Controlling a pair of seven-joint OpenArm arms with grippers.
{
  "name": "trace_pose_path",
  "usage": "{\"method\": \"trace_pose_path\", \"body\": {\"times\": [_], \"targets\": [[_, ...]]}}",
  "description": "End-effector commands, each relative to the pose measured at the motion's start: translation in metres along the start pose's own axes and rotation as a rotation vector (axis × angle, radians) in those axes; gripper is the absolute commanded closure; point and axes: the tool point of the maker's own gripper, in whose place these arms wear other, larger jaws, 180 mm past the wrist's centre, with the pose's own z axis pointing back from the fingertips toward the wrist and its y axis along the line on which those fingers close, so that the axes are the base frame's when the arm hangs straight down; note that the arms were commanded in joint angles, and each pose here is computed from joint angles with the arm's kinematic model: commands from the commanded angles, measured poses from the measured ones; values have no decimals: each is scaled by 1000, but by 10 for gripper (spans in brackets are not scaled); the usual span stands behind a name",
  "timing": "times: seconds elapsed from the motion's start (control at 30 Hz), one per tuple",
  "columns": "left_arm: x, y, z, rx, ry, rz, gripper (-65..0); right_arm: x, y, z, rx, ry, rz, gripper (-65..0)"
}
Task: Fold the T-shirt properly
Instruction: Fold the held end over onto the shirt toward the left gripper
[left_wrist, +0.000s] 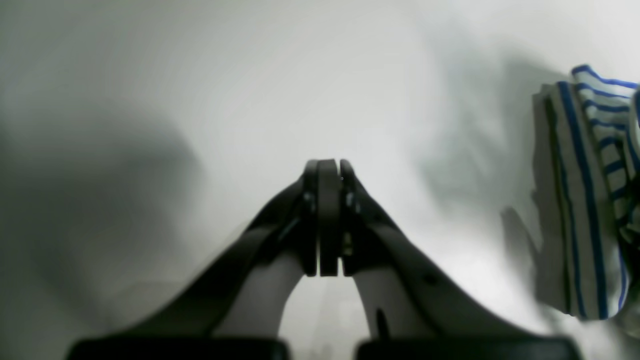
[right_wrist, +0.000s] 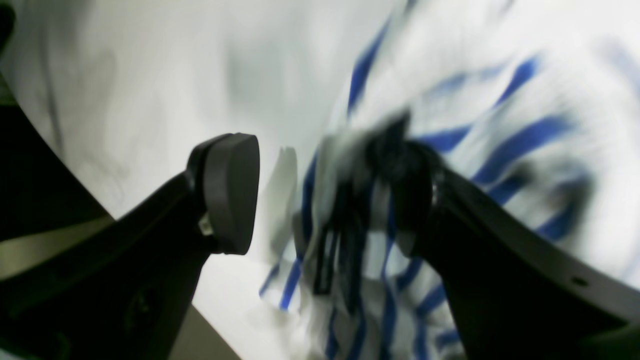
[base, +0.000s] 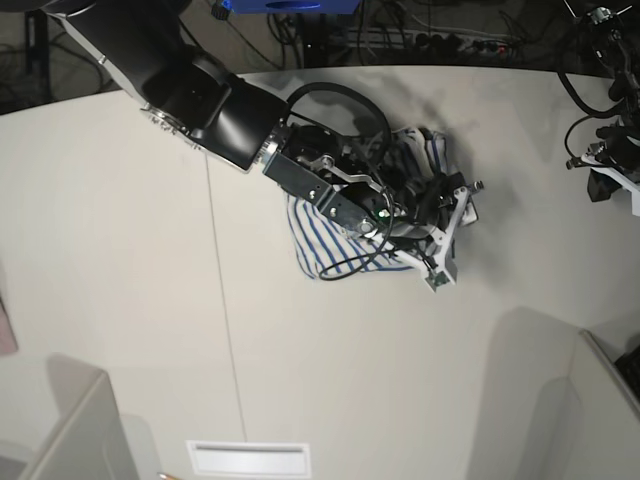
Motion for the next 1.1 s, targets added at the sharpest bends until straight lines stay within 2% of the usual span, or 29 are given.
{"method": "trace_pose_path", "body": {"times": [0.0,0.2,0.23,0.4,0.43,0.5,0.6,0.63,0.8,1.0,1.07], "targets": [[14,6,6,15,-39,-15,0,25,21,8,54,-66,31,-383],[10,18,9,39,-34,9,0,54,58,35,145,-164,103,-383],[9,20,8,41,-32,16,0,59,57,39,137,-175,100,-383],[5,22,5,41,-18,24,0,57,12,44,-17,-182,-10,-365],[4,22,5,40,-15,24,0,56,2,47,-50,-187,-22,-332],[3,20,5,37,-13,23,0,57,-16,54,-121,-218,-22,-221],[4,20,4,36,-15,23,0,35,-37,54,-216,-164,-63,-12],[4,19,4,34,-15,22,0,28,-39,53,-234,-139,-54,0],[5,19,4,33,-18,23,0,13,-37,49,-304,-123,-8,0],[3,19,4,33,-14,24,0,-8,-20,30,-303,-66,-16,0],[4,17,5,32,-18,19,0,-13,-36,17,-358,-54,-14,0]]}}
